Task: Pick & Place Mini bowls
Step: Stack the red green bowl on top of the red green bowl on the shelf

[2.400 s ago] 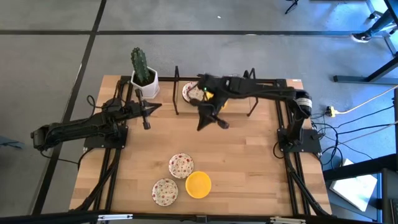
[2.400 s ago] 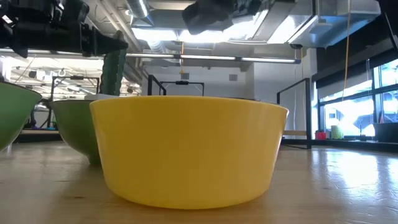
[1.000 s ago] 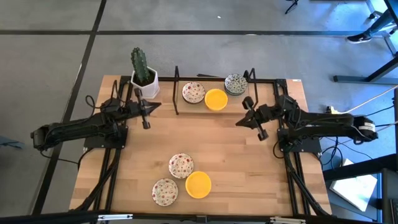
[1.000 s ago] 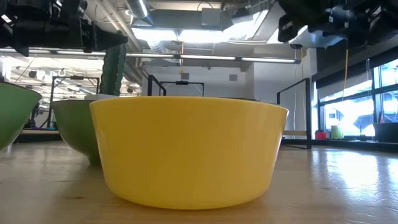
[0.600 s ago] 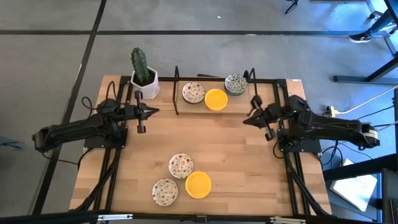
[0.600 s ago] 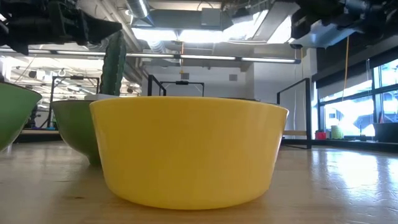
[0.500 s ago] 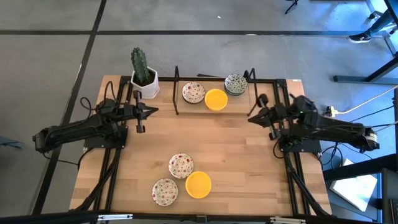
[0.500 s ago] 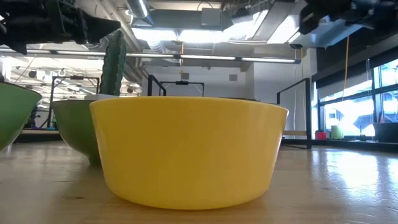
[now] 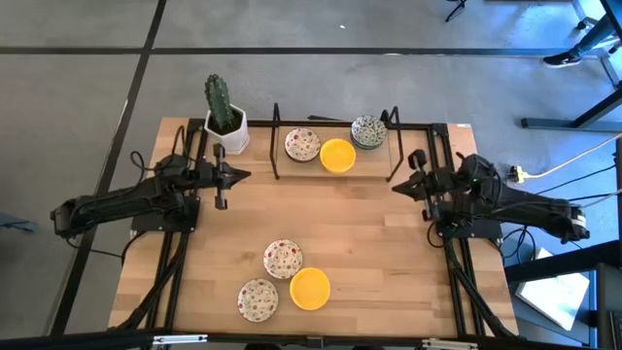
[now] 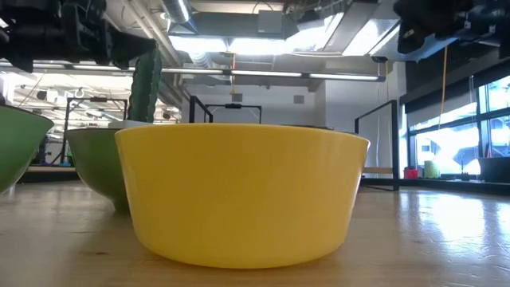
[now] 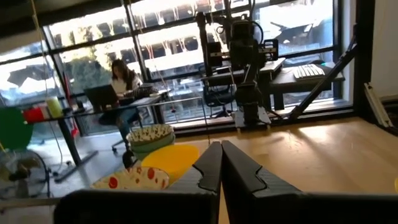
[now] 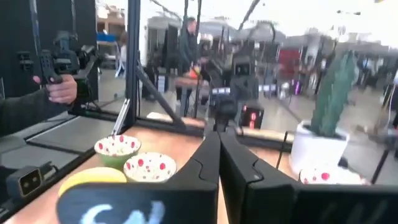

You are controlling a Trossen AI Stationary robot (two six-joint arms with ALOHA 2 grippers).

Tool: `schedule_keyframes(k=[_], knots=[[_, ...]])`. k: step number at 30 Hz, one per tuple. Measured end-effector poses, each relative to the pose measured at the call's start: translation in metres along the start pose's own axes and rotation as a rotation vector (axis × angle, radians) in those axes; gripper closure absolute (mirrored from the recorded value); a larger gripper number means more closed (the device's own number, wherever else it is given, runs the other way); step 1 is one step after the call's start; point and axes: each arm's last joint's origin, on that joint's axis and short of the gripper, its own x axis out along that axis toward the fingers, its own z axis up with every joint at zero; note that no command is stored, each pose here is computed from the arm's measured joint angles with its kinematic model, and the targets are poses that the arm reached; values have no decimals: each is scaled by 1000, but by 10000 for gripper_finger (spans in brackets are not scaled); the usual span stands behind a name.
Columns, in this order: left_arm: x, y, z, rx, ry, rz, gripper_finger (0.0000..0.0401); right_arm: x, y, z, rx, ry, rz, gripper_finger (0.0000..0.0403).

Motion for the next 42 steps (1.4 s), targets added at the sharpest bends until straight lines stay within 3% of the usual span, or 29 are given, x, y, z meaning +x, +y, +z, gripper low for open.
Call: schedule_keyframes(k=[3,9,17,23,32,37,42], knots=[[0,0,-1,-20,8,-1,398,0,1,-9,-29,-51,14,398],[1,0,-3,-35,30,-4,398,0,2,-24,38,-56,15,398],[1,0,-3,48,32,-6,398,0,2,-35,39,-35,-35,398],[2,0,-6,10,53,-8,398,-1,0,-28,-44,-97,-93,398],[3,0,-6,-213,53,-1,398,-2,0,-19,-76,-192,-90,398],[4,2,-8,-219,74,69,398,-1,2,-25,1,-135,-5,398],[8,4,-11,-170,110,114,398,-1,2,-28,10,-102,-16,398]])
